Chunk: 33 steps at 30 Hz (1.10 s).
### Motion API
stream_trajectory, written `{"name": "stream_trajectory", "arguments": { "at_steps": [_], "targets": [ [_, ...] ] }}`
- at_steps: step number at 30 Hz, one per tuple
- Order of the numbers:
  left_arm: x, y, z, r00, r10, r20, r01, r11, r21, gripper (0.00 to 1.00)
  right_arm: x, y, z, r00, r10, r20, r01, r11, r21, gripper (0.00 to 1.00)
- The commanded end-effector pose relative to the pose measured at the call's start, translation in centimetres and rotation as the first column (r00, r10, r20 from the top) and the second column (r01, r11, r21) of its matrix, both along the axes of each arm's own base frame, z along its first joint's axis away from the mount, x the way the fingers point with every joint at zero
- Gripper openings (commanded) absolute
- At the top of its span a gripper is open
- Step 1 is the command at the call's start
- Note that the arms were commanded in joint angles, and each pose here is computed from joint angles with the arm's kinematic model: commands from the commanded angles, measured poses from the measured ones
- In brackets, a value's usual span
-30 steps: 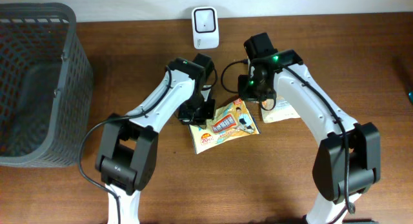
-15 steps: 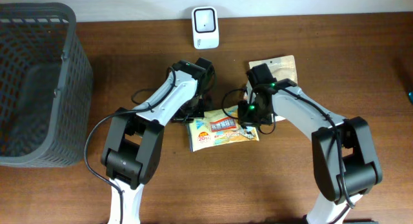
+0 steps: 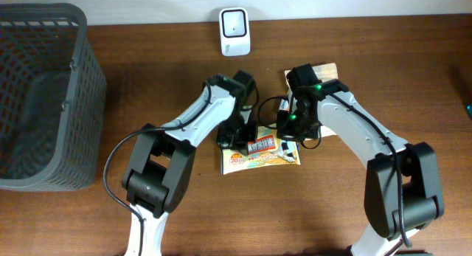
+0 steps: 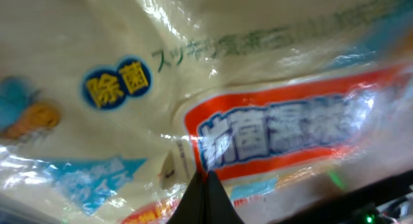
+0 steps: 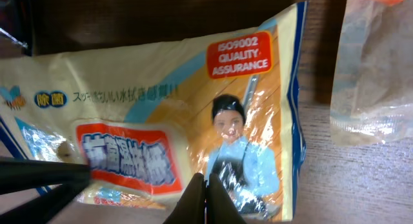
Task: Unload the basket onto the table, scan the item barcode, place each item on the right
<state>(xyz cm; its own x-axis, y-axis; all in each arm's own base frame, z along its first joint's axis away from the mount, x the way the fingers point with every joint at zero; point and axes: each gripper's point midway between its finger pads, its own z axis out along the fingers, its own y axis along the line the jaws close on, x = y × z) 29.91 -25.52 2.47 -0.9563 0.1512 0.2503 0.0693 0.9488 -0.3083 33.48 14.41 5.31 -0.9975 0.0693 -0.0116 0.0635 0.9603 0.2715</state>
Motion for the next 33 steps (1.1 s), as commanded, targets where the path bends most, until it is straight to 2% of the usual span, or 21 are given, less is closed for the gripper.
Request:
{"name": "stream_trajectory", "arguments": {
  "at_steps": [1, 3, 5, 8, 14, 17, 18, 19, 20, 21, 22, 23, 24, 33],
  "targets": [
    [-1.0, 3.2, -2.2, 0.995, 0.077, -0.061, -0.073, 0.995, 0.066, 0.0, -1.1, -0.5, -2.1, 0.998, -0.009, -0.055, 0.008, 1.0, -0.011, 0.04],
    [0.1, 7.1, -3.0, 0.992, 0.125, -0.017, -0.118, 0.971, 0.209, 0.0, -1.5, -1.3, -3.9, 0.998, -0.017, -0.061, 0.014, 0.998, -0.056, 0.04],
    [1.0, 9.4, -3.0, 0.986, 0.167, -0.003, -0.161, 0.954, 0.251, 0.0, -1.2, -3.0, -4.4, 0.997, -0.059, -0.041, 0.052, 0.987, -0.152, 0.04],
    [2.1, 11.3, -1.4, 0.979, 0.206, 0.009, -0.201, 0.945, 0.259, 0.0, -1.1, -3.9, -3.6, 0.993, -0.116, -0.035, 0.106, 0.974, -0.202, 0.04],
    [4.9, 11.6, 6.0, 0.972, 0.162, 0.168, -0.195, 0.96, 0.203, 0.0, 0.1, -3.4, 2.3, 0.996, -0.092, 0.01, 0.093, 0.98, -0.176, 0.04],
    [5.9, 11.9, 8.7, 0.953, 0.183, 0.241, -0.225, 0.961, 0.162, 0.0, 0.5, -1.7, 3.4, 0.996, 0.078, 0.038, -0.074, 0.993, -0.094, 0.75],
    [6.4, 12.7, 8.8, 0.945, 0.198, 0.261, -0.248, 0.953, 0.172, 0.0, 0.4, -1.6, 3.3, 0.994, 0.102, 0.034, -0.099, 0.991, -0.085, 0.9],
    [6.7, 13.6, 8.7, 0.94, 0.21, 0.27, -0.265, 0.946, 0.186, 0.04, 0.2, -1.6, 3.0, 0.994, 0.102, 0.027, -0.099, 0.991, -0.087, 0.99],
    [7.0, 14.5, 8.7, 0.935, 0.229, 0.272, -0.286, 0.939, 0.19, 0.2, 0.1, -1.7, 2.7, 0.995, 0.102, 0.022, -0.1, 0.991, -0.089, 0.99],
    [7.2, 15.1, 8.7, 0.93, 0.246, 0.273, -0.303, 0.934, 0.19, 0.42, 0.0, -1.7, 2.4, 0.995, 0.102, 0.02, -0.1, 0.991, -0.089, 0.99],
    [7.4, 15.5, 8.7, 0.927, 0.255, 0.274, -0.313, 0.93, 0.191, 0.54, 0.0, -1.7, 2.2, 0.995, 0.102, 0.021, -0.1, 0.991, -0.089, 0.99],
    [7.6, 16.1, 8.7, 0.923, 0.265, 0.28, -0.325, 0.926, 0.193, 0.88, 0.1, -1.7, 1.9, 0.994, 0.102, 0.026, -0.099, 0.991, -0.088, 0.99],
    [7.9, 16.9, 8.7, 0.915, 0.284, 0.285, -0.345, 0.918, 0.193, 0.99, 0.2, -1.6, 1.6, 0.994, 0.102, 0.033, -0.098, 0.991, -0.086, 0.99],
    [8.5, 19.2, 8.4, 0.898, 0.314, 0.309, -0.389, 0.894, 0.223, 0.99, -0.3, -0.8, -0.7, 0.993, 0.106, 0.043, -0.105, 0.994, -0.029, 0.99]
  ]
}}
